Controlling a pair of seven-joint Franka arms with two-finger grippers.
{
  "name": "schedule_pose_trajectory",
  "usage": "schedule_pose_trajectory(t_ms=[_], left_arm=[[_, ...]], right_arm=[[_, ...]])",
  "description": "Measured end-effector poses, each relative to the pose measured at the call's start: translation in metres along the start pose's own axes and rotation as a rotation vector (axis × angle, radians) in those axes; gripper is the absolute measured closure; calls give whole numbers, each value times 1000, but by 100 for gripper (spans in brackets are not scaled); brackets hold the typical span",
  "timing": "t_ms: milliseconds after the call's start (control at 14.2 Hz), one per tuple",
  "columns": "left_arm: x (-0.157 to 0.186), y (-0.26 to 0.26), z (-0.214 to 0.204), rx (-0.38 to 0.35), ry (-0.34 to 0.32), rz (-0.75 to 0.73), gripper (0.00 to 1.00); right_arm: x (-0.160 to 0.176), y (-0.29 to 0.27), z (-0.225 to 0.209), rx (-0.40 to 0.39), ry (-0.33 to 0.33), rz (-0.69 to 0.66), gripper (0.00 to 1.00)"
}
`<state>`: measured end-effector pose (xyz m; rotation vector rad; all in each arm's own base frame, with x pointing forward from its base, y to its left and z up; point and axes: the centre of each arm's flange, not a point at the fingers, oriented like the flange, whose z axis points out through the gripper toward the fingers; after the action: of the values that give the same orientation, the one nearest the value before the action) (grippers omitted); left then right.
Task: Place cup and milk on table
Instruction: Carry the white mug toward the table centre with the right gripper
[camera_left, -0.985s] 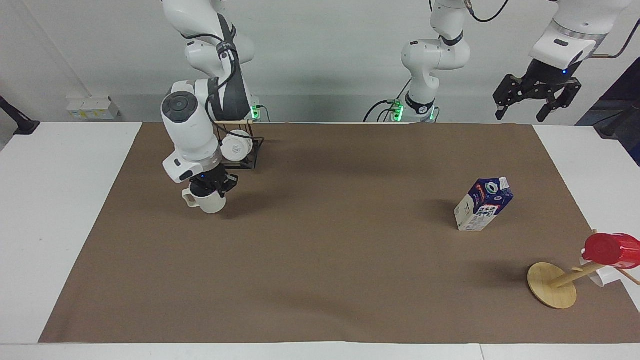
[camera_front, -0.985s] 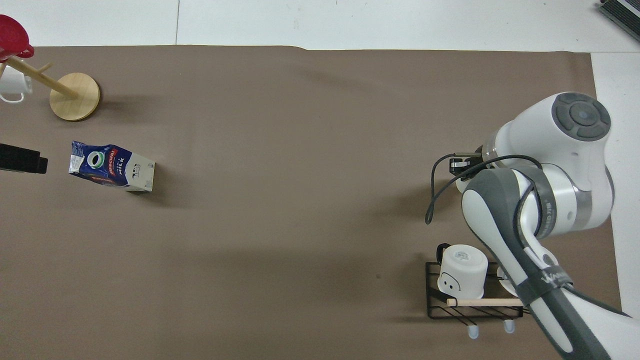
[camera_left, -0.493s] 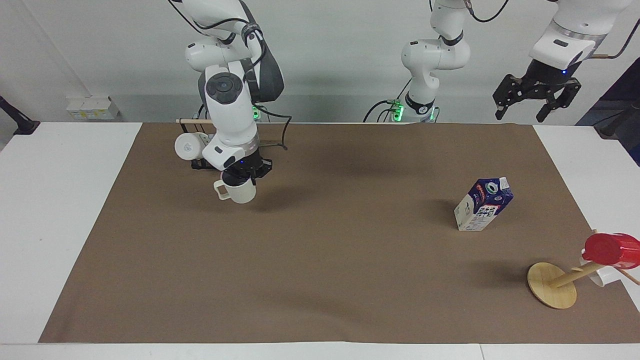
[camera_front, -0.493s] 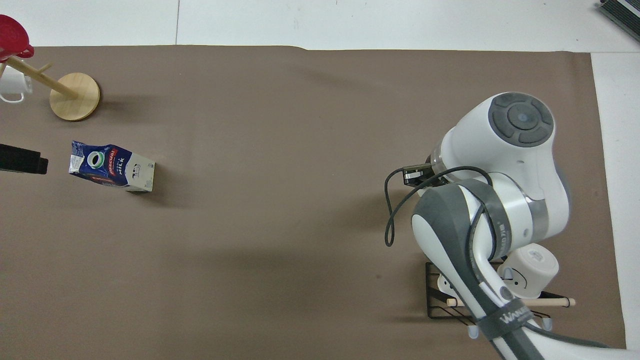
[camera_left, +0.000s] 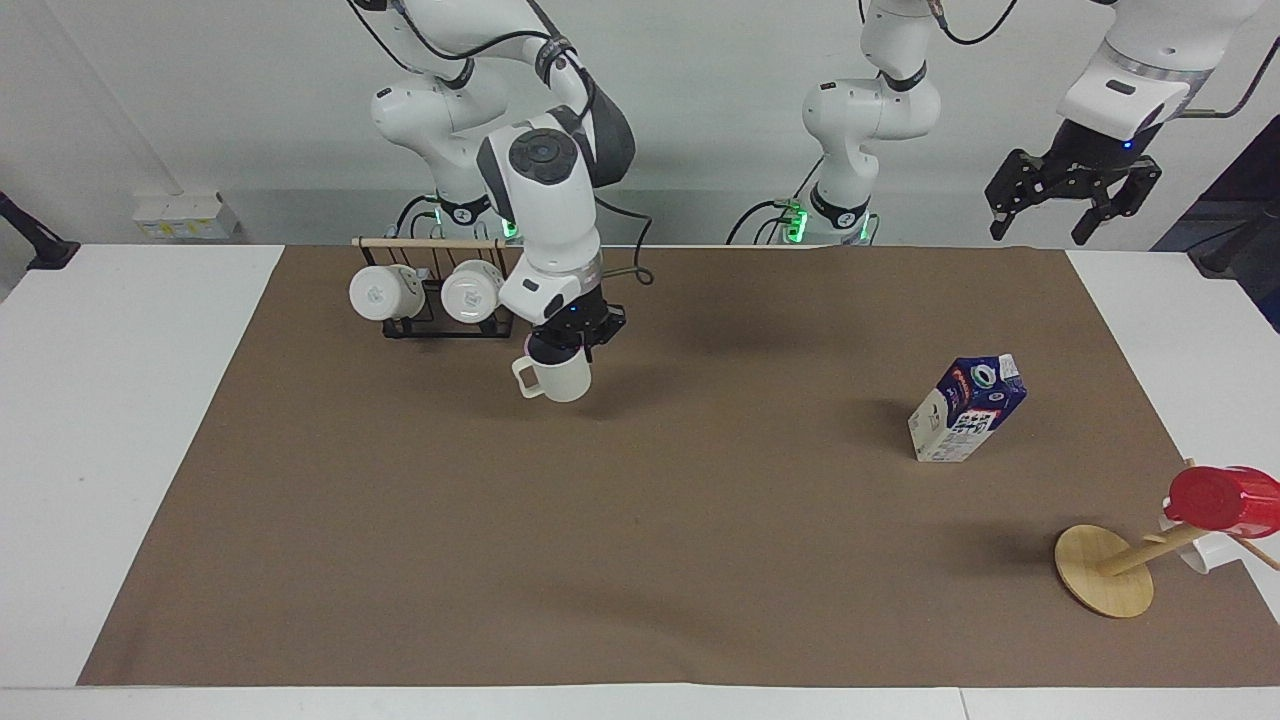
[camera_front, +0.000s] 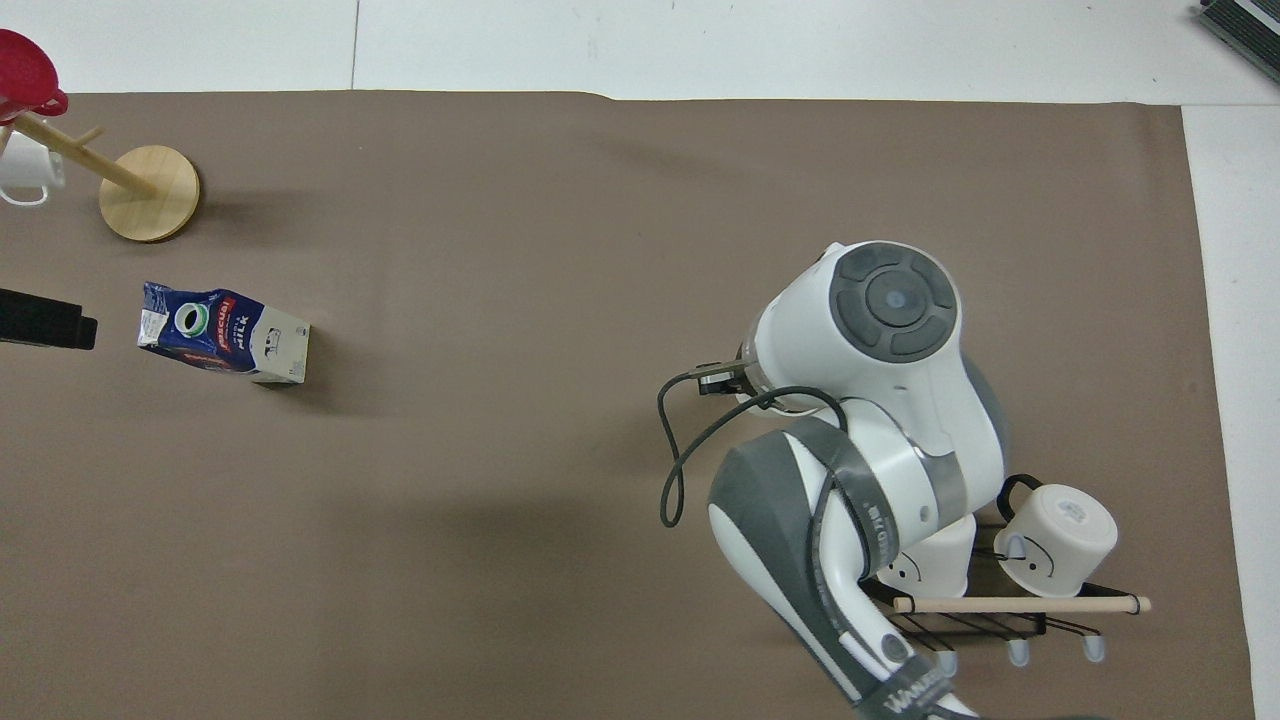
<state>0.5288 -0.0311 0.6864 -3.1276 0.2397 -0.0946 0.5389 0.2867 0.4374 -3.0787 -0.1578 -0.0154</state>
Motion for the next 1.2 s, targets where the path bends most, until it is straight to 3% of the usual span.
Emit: schedule_pose_trajectory(t_ms=[563,1196], left_arm=[[0,0,0,0,0,0,0],[0,0,0,0,0,0,0]], right_arm=[[-20,-91,64,18,33,52,96],[-19,-96,86,-12,42,28,96]])
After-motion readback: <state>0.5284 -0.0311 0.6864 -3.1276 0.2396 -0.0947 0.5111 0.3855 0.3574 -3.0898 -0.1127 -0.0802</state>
